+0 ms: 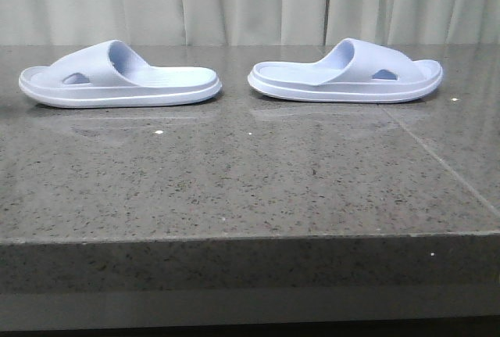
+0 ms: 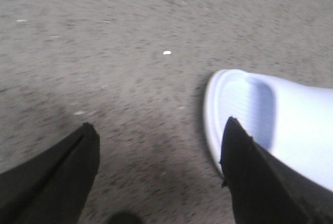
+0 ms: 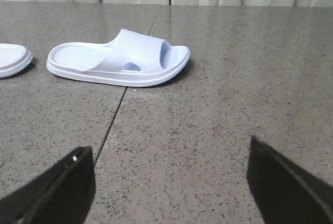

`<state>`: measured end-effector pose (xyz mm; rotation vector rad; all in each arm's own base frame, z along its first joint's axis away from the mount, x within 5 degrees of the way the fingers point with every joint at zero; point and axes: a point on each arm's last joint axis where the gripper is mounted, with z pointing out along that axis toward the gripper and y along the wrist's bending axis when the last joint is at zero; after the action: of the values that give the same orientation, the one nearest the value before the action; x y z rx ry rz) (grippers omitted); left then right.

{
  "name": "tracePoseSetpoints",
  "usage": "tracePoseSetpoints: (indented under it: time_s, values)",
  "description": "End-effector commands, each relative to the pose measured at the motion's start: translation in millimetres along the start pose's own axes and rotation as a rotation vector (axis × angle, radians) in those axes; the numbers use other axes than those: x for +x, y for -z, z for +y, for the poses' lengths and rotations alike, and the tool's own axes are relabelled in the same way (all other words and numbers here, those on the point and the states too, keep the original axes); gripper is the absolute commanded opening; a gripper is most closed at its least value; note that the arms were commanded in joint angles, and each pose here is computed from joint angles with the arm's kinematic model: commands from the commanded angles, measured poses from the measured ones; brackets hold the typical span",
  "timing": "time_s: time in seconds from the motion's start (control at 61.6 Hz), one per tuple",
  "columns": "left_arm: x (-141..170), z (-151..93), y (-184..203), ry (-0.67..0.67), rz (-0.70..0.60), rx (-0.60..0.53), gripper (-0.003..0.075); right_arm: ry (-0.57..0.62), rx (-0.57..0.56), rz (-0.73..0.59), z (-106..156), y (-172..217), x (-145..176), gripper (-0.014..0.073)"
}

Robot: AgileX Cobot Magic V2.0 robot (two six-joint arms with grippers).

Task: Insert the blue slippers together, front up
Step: 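Move the left gripper down to the heel of the slipper nearest it and grasp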

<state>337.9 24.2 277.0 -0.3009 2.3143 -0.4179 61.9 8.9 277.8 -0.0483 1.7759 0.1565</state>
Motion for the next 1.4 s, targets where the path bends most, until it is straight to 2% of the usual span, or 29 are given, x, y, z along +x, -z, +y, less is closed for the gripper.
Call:
tracePoseSetpoints:
  time_s: [0.0, 0.13, 0.308, 0.454, 0.633, 0.892, 1.103, 1.379]
  values:
    - [-22, -8, 3, -0.006, -0.056, 0.099, 0.0479, 0.018, 0.003, -0.094, 1, 2, -18, 0.0613]
    - [-31, -4, -16, -0.013, 0.031, 0.176, 0.0479, 0.018, 0.003, -0.094, 1, 2, -18, 0.0613]
    - [-40, 4, -39, -0.021, 0.063, 0.185, 0.0477, 0.018, 0.003, -0.094, 1, 2, -18, 0.0613]
    - [-40, 5, -50, -0.033, 0.105, 0.213, 0.0440, 0.018, 0.003, -0.094, 1, 2, -18, 0.0613]
    - [-38, 6, -56, -0.051, 0.122, 0.221, 0.0398, 0.018, 0.003, -0.094, 1, 2, -18, 0.0613]
    - [-35, 6, -61, -0.030, 0.146, 0.245, 0.0398, 0.018, 0.003, -0.094, 1, 2, -18, 0.0613]
    - [-29, 1, -64, -0.013, 0.193, 0.341, 0.0398, 0.018, 0.003, -0.094, 1, 2, -18, 0.0613]
    - [-20, 4, -78, 0.003, 0.254, 0.360, 0.0398, 0.018, 0.003, -0.094, 1, 2, -18, 0.0613]
